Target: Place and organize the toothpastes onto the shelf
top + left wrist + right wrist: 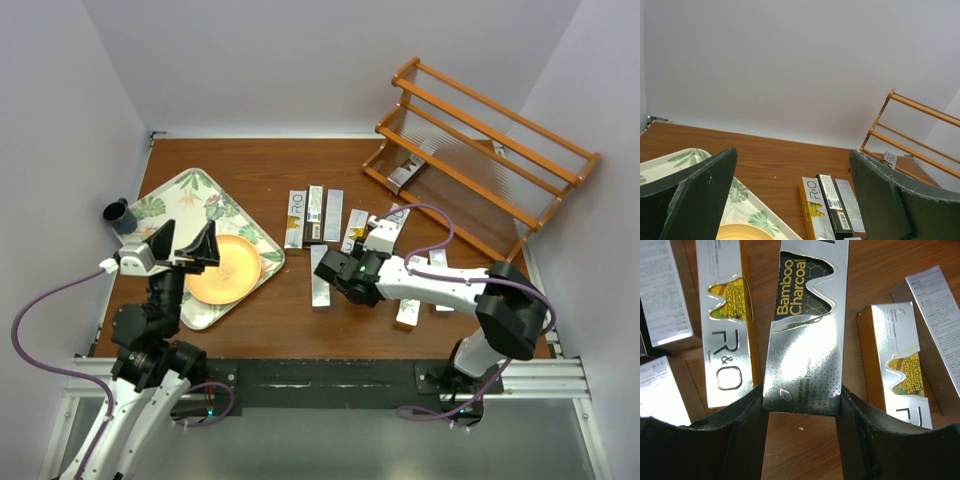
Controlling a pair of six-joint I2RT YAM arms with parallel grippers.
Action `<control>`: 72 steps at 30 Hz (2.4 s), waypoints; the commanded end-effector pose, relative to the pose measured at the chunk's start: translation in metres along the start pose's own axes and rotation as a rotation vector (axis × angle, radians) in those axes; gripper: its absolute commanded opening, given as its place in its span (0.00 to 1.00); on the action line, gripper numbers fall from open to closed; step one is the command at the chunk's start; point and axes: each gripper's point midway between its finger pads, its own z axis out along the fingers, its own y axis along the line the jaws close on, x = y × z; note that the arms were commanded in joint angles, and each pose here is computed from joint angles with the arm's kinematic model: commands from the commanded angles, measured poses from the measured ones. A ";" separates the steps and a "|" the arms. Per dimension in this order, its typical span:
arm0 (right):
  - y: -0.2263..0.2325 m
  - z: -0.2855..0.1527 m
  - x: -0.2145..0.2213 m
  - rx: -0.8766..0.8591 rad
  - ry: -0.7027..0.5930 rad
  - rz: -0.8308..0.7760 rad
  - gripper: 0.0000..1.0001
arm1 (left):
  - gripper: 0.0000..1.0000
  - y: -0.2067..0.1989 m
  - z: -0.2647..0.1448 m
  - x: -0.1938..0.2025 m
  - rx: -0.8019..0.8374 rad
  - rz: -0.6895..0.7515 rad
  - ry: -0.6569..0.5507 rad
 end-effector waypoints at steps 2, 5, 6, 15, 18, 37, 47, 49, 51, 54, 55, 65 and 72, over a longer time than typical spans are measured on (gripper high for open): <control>0.004 0.014 -0.053 -0.005 -0.078 0.109 0.10 | 1.00 -0.008 0.002 -0.018 0.025 -0.022 -0.032; -0.004 0.027 -0.068 0.023 -0.086 0.133 0.10 | 1.00 -0.008 0.002 -0.017 0.025 -0.021 -0.029; -0.010 0.034 -0.072 0.047 -0.088 0.134 0.09 | 1.00 -0.008 0.002 -0.017 0.025 -0.021 -0.029; -0.035 0.090 -0.098 0.150 -0.076 0.190 0.10 | 1.00 -0.008 0.003 -0.016 0.026 -0.020 -0.026; -0.037 0.110 -0.105 0.158 -0.073 0.180 0.10 | 1.00 -0.009 0.003 -0.015 0.027 -0.019 -0.024; -0.056 0.198 -0.121 0.252 -0.046 0.125 0.11 | 1.00 -0.011 0.003 -0.015 0.038 -0.018 -0.022; -0.052 0.220 -0.124 0.218 -0.036 0.115 0.12 | 1.00 -0.012 0.002 -0.016 0.042 -0.018 -0.022; -0.051 0.221 -0.128 0.218 -0.045 0.114 0.12 | 1.00 -0.012 0.002 -0.014 0.042 -0.019 -0.019; -0.052 0.220 -0.130 0.224 -0.054 0.117 0.11 | 1.00 -0.012 0.002 -0.016 0.044 -0.018 -0.022; -0.053 0.220 -0.137 0.224 -0.072 0.113 0.12 | 1.00 -0.012 0.002 -0.016 0.044 -0.018 -0.022; -0.053 0.221 -0.136 0.228 -0.069 0.111 0.12 | 1.00 -0.012 0.002 -0.015 0.044 -0.018 -0.021; -0.062 0.237 -0.133 0.257 -0.019 0.140 0.18 | 1.00 -0.013 0.002 -0.015 0.047 -0.019 -0.021; -0.069 0.240 -0.123 0.246 0.037 0.169 0.25 | 1.00 -0.013 0.002 -0.016 0.047 -0.019 -0.024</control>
